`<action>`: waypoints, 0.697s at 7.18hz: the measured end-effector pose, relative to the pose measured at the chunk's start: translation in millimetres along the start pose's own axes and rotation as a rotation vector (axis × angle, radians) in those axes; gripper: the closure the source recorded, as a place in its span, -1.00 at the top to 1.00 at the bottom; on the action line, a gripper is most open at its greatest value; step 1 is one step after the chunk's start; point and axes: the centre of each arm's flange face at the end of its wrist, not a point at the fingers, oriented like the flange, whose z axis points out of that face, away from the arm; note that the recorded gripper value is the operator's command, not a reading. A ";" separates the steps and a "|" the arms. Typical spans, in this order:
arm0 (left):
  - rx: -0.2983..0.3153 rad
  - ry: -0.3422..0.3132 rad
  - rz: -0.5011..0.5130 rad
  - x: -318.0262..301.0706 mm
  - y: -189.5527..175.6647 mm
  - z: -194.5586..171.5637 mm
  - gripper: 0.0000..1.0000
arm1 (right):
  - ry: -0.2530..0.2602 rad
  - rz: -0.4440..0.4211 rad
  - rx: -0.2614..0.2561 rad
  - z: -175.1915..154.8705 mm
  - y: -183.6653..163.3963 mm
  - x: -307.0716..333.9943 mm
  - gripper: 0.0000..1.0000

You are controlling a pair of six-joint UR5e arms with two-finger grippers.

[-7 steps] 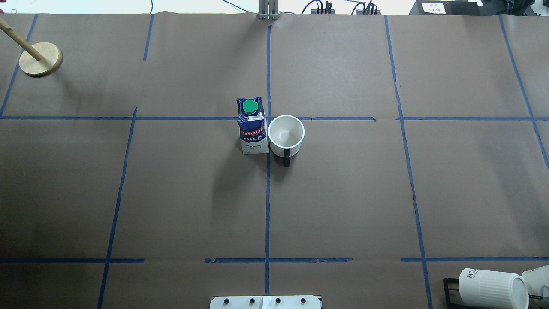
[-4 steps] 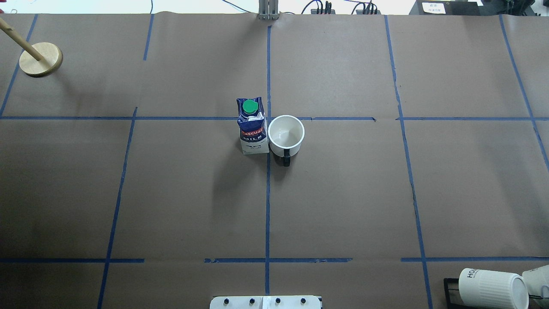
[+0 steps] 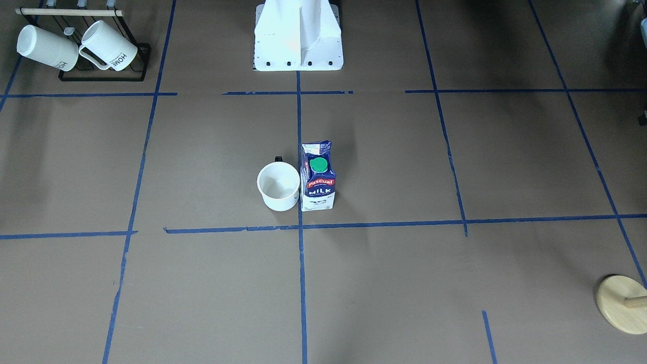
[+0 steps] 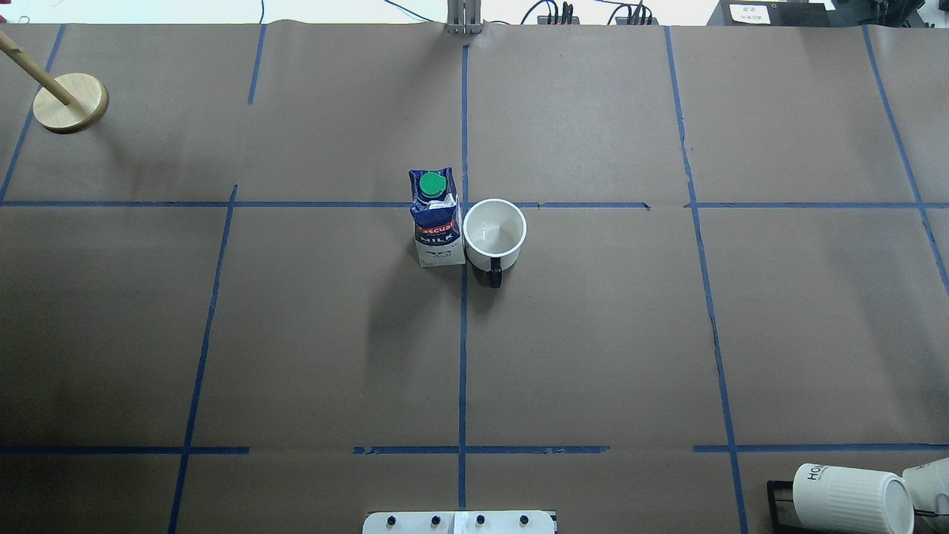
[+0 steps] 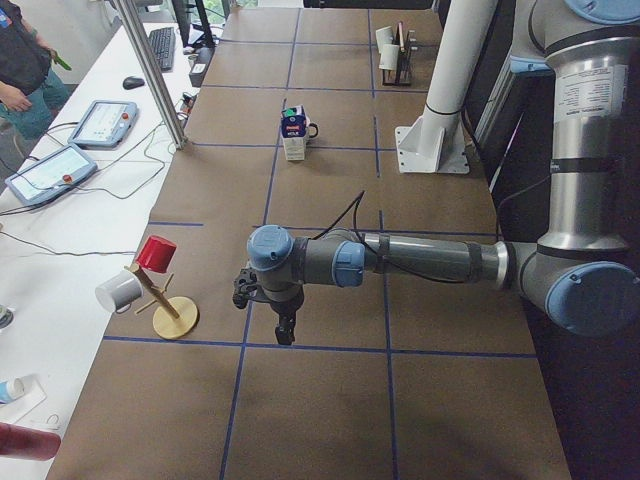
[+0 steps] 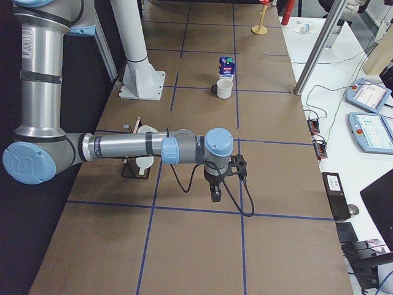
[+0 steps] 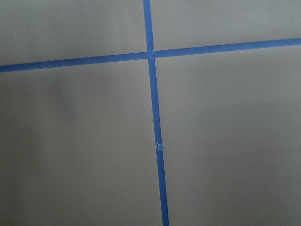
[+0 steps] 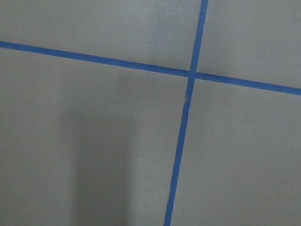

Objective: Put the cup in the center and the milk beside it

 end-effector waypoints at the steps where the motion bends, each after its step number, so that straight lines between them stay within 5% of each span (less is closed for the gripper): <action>1: -0.001 0.000 -0.001 0.0 -0.1 0.1 1.00 | 0.000 0.005 -0.003 1.2 -0.3 -1.2 0.92; 5: -0.002 0.001 -0.002 -0.2 0.0 0.3 1.00 | 0.000 0.009 -0.007 3.0 -0.9 -3.4 0.91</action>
